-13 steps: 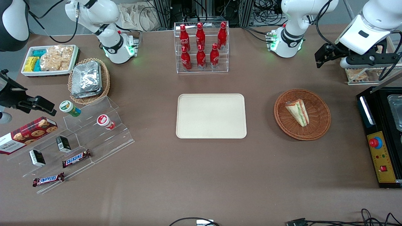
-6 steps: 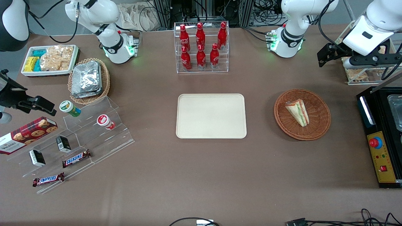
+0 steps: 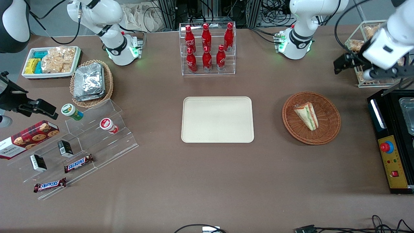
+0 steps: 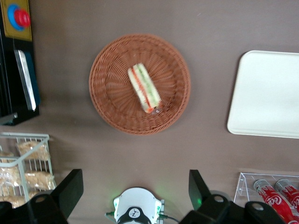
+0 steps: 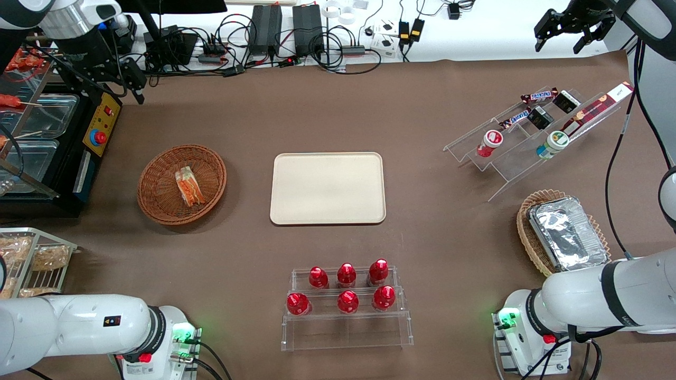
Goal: Place sandwich from basket to tray
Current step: 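Move the left gripper over the wicker basket toward the wrapped sandwich, then lower the left gripper and close it on the wrapped sandwich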
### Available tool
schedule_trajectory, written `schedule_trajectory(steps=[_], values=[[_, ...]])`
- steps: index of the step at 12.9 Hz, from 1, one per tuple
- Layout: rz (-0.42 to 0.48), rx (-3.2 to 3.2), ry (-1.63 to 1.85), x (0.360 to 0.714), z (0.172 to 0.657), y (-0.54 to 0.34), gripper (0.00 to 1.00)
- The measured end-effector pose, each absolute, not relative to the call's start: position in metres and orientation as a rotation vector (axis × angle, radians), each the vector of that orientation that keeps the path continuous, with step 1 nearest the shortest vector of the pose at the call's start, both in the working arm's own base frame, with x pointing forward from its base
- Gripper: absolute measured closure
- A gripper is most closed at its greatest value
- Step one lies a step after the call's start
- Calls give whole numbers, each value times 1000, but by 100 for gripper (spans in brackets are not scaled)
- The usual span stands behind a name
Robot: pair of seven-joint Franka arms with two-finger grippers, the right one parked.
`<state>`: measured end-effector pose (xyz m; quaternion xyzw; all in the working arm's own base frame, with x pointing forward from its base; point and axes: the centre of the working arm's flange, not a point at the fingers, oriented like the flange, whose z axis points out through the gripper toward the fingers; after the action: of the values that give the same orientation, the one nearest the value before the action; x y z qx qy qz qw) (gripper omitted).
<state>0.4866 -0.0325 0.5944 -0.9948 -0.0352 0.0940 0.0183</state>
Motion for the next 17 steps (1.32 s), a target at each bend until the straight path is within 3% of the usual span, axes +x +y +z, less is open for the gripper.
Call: schedule_trajectory(steps=[3,10,17], values=[[363,-3084,-150,508,518,-18,0],[422,-3021,-478,502,367,-9,0],[463,-2949,-706,507,277,-10,0]])
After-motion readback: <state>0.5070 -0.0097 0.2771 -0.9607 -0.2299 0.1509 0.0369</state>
